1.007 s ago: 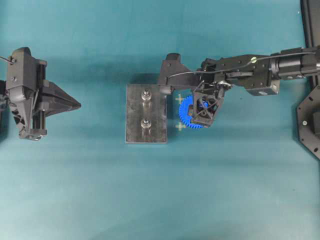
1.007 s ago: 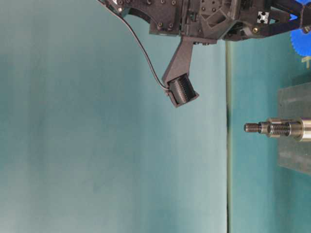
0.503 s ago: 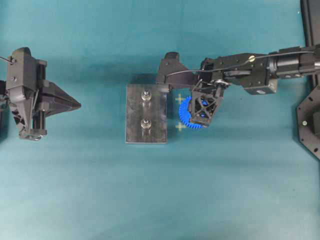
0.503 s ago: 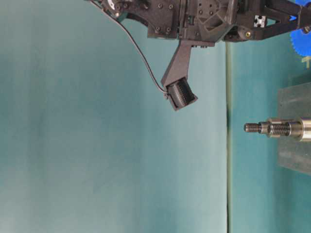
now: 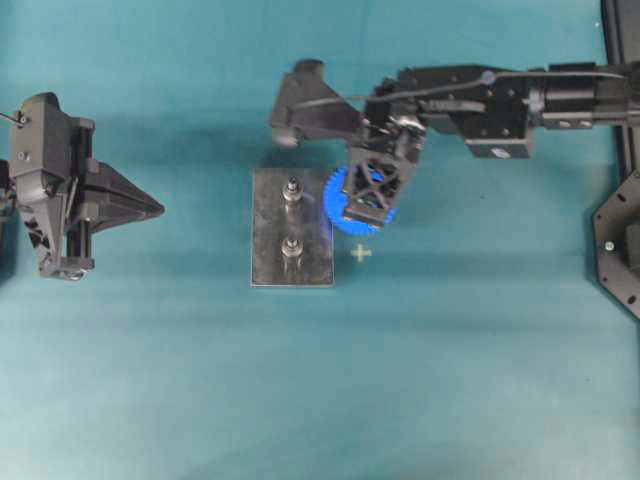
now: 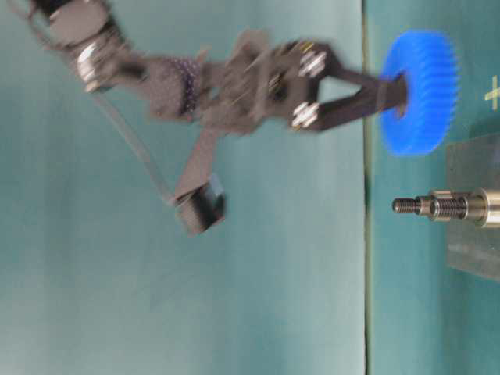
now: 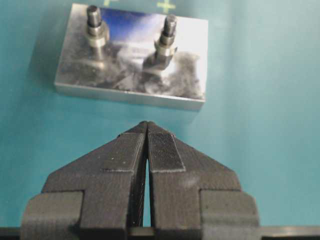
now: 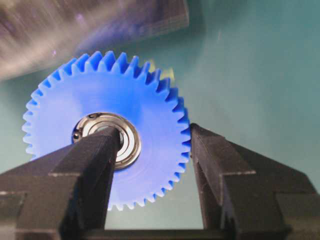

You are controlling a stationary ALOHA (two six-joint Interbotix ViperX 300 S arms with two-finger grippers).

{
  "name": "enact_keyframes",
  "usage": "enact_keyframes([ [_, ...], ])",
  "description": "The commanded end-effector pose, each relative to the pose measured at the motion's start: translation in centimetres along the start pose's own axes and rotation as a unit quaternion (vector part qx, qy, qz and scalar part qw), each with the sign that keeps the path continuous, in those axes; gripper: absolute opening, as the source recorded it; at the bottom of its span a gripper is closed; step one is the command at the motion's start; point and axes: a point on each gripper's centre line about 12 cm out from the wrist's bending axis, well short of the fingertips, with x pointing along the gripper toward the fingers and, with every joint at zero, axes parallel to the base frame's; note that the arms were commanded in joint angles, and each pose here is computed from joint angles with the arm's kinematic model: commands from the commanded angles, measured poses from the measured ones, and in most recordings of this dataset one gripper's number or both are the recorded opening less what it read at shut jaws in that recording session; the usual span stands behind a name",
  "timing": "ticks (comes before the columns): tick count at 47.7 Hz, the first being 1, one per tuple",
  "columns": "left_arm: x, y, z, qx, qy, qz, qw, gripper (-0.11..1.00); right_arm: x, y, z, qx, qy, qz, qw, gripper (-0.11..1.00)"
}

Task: Fit the large gear onto the shaft.
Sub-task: 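Lift the blue gear and carry it left over the upper shaft, then lower the blue gear's bearing onto the upper shaft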

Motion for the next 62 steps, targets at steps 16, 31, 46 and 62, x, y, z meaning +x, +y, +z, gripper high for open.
enact_keyframes([
  [16,-0.3,0.0,0.4,0.000,-0.012,0.000,0.9999,0.00,-3.4,0.8,5.6,-0.008,-0.040,0.008,0.9991,0.49],
  [31,-1.8,0.0,0.2,-0.002,-0.033,-0.002,0.9995,0.00,-1.9,0.3,7.1,-0.004,-0.027,0.003,0.9996,0.49],
  [46,-2.4,0.0,0.0,-0.002,-0.018,0.000,0.9998,0.00,-1.6,0.1,7.5,-0.002,-0.031,0.002,0.9995,0.49],
  [62,-2.3,0.0,0.1,-0.002,-0.018,0.000,0.9998,0.00,-1.2,0.2,7.7,-0.002,-0.034,0.004,0.9994,0.49],
])
